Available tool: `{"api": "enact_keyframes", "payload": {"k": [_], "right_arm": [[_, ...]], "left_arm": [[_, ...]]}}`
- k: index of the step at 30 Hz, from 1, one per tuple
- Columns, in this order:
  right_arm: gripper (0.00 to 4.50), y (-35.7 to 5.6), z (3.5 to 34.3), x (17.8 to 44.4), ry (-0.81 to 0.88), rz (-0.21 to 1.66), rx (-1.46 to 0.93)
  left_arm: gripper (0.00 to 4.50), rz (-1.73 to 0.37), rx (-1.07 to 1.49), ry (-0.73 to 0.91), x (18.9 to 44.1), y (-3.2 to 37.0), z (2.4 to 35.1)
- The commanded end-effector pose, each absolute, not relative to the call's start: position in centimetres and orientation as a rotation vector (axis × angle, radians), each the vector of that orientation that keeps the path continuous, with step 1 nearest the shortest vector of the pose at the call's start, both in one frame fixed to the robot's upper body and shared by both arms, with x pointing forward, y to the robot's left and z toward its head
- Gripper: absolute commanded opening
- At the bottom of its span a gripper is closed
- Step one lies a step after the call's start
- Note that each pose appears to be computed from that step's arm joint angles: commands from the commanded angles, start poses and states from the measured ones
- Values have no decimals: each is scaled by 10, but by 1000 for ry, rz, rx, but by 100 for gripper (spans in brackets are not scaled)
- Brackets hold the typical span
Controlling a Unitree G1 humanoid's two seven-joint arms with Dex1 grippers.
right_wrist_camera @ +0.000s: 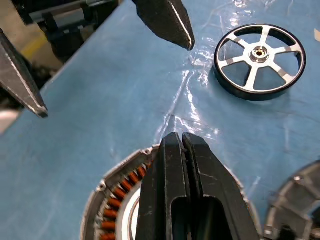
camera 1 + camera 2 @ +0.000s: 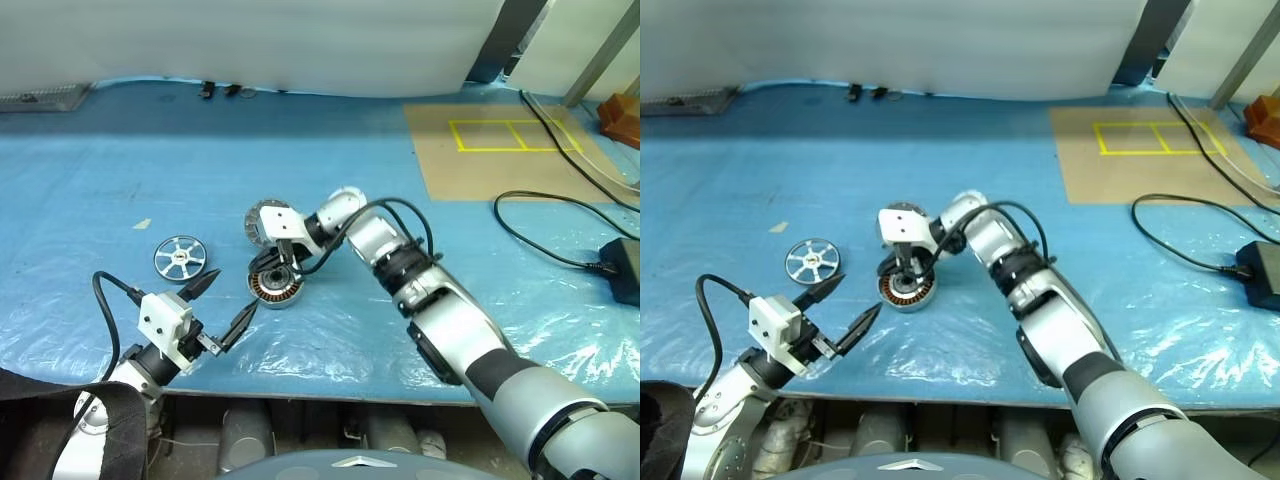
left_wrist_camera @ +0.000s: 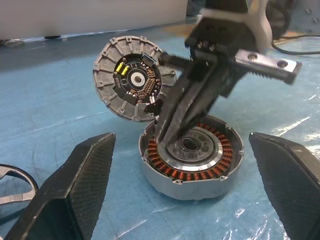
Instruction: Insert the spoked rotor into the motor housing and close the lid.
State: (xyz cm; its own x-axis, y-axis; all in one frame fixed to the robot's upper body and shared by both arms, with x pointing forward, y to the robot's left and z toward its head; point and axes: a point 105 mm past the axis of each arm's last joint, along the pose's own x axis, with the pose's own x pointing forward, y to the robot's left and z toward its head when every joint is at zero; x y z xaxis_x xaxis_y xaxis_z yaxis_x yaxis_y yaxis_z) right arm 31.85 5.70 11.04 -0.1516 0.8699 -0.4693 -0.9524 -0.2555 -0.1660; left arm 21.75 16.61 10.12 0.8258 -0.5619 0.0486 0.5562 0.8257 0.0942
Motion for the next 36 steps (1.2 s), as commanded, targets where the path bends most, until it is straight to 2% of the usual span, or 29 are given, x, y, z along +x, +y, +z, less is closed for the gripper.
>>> {"api": "enact_keyframes", "payload": {"k": [1, 9, 23, 26, 30, 36], "right_arm": [[5, 63, 140, 318, 124, 1700, -370], [5, 45, 125, 320, 184, 1624, -260], [5, 22, 52, 325, 392, 1490, -358], [5, 23, 50, 321, 419, 1504, -325], [5, 28, 70, 313, 365, 1583, -243], [5, 26, 79, 319, 336, 1581, -314]], "left_arm": [[450, -596, 84, -112, 216, 166, 109], [450, -609, 86, -107, 219, 166, 109], [450, -603, 81, -84, 210, 168, 105], [450, -604, 79, -85, 210, 167, 105], [450, -608, 80, -88, 211, 167, 106], [450, -605, 85, -92, 212, 169, 108]]}}
